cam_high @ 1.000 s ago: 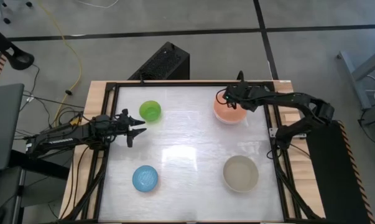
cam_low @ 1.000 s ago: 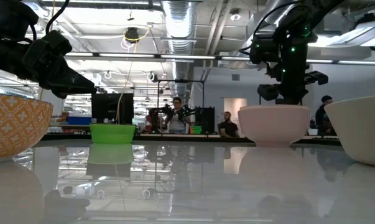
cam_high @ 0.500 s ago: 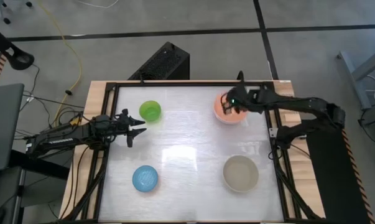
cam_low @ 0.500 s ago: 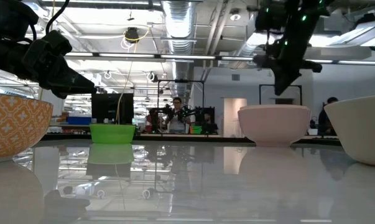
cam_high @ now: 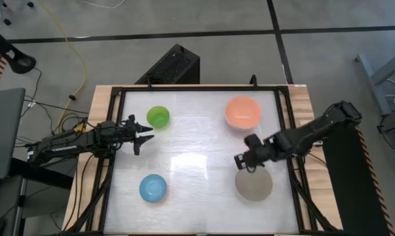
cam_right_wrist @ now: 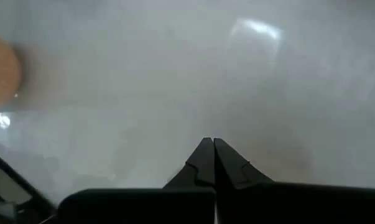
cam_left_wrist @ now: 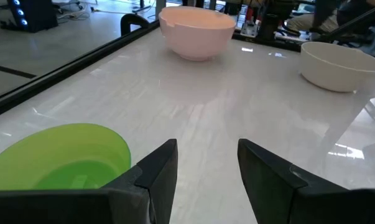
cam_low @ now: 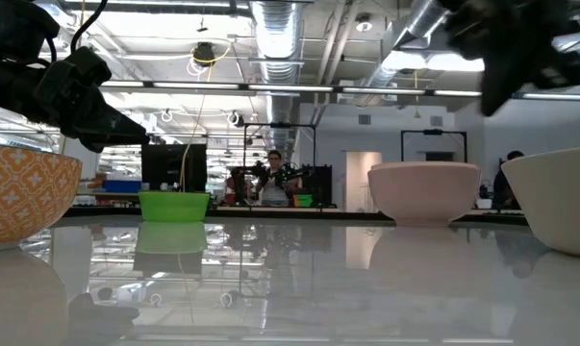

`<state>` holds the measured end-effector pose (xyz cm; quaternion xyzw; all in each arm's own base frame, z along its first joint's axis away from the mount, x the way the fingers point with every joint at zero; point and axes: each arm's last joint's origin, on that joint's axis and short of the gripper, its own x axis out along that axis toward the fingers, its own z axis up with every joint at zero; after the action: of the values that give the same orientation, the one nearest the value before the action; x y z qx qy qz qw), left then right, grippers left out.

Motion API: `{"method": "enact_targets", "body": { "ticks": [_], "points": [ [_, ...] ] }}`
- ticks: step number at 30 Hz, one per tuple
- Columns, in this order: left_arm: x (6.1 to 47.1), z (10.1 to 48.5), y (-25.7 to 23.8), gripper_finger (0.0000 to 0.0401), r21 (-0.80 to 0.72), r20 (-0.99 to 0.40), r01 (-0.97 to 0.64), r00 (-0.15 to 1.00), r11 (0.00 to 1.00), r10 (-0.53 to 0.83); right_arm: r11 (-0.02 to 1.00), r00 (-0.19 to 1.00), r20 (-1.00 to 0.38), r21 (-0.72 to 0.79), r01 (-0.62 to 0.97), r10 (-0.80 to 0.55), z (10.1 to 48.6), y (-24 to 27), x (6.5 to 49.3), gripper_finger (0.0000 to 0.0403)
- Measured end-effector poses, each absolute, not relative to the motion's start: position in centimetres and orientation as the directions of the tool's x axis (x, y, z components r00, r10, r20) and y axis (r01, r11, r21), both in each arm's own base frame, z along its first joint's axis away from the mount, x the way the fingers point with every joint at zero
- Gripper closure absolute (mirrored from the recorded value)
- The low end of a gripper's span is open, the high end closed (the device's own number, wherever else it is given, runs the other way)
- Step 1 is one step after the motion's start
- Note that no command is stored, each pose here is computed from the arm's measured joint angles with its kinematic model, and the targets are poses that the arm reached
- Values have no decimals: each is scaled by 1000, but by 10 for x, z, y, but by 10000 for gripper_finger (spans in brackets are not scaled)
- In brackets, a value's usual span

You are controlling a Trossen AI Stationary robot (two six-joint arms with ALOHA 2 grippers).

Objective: Nest bowls inside each other
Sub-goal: Stack the gray bowl on top of the orange bowl

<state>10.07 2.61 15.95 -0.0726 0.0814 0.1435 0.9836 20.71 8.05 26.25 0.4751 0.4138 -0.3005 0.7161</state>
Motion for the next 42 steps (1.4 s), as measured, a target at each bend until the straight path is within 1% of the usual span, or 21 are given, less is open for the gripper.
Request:
{"method": "enact_targets", "body": {
  "ticks": [2, 5, 8, 12, 16, 20, 25, 27, 29, 33, 37, 39, 42],
  "points": [
    [101, 160, 26, 244, -119, -180, -294, 946, 948, 271, 311, 435, -900, 407, 859, -24, 260, 91, 198, 397],
    [101, 159, 26, 244, -119, -181, -295, 945, 948, 271, 265, 337, -941, 323, 908, -7, 257, 100, 183, 397],
    [101, 160, 26, 244, -120, -181, -294, 946, 948, 271, 236, 250, -968, 243, 941, 0, 254, 106, 170, 396],
    [101, 160, 26, 244, -119, -181, -294, 946, 948, 271, 230, 186, -982, 185, 955, 17, 253, 112, 161, 379],
    [101, 160, 26, 244, -119, -181, -294, 946, 948, 271, 219, 172, -985, 173, 960, 23, 253, 115, 158, 332],
    [101, 159, 26, 244, -119, -181, -294, 945, 948, 271, 205, 144, -989, 146, 968, 27, 247, 115, 155, 264],
    [101, 159, 26, 244, -119, -181, -294, 946, 948, 271, 194, 43, -998, 51, 980, 42, 225, 114, 145, 180],
    [101, 160, 26, 244, -119, -180, -294, 946, 948, 271, 198, 53, -998, 61, 978, 47, 217, 114, 145, 157],
    [101, 160, 26, 244, -119, -181, -294, 945, 948, 271, 200, 70, -996, 81, 976, 61, 209, 115, 145, 145],
    [101, 159, 26, 244, -119, -181, -294, 945, 948, 271, 201, 101, -991, 117, 972, 86, 193, 116, 145, 144],
    [101, 160, 26, 244, -119, -181, -294, 946, 948, 271, 208, 103, -991, 119, 971, 87, 182, 114, 143, 159],
    [101, 160, 26, 244, -119, -181, -294, 946, 948, 271, 225, 104, -991, 121, 967, 86, 182, 114, 143, 180],
    [101, 159, 26, 243, -119, -181, -294, 946, 948, 271, 230, 105, -991, 122, 966, 86, 182, 114, 143, 241]
  ]
}}
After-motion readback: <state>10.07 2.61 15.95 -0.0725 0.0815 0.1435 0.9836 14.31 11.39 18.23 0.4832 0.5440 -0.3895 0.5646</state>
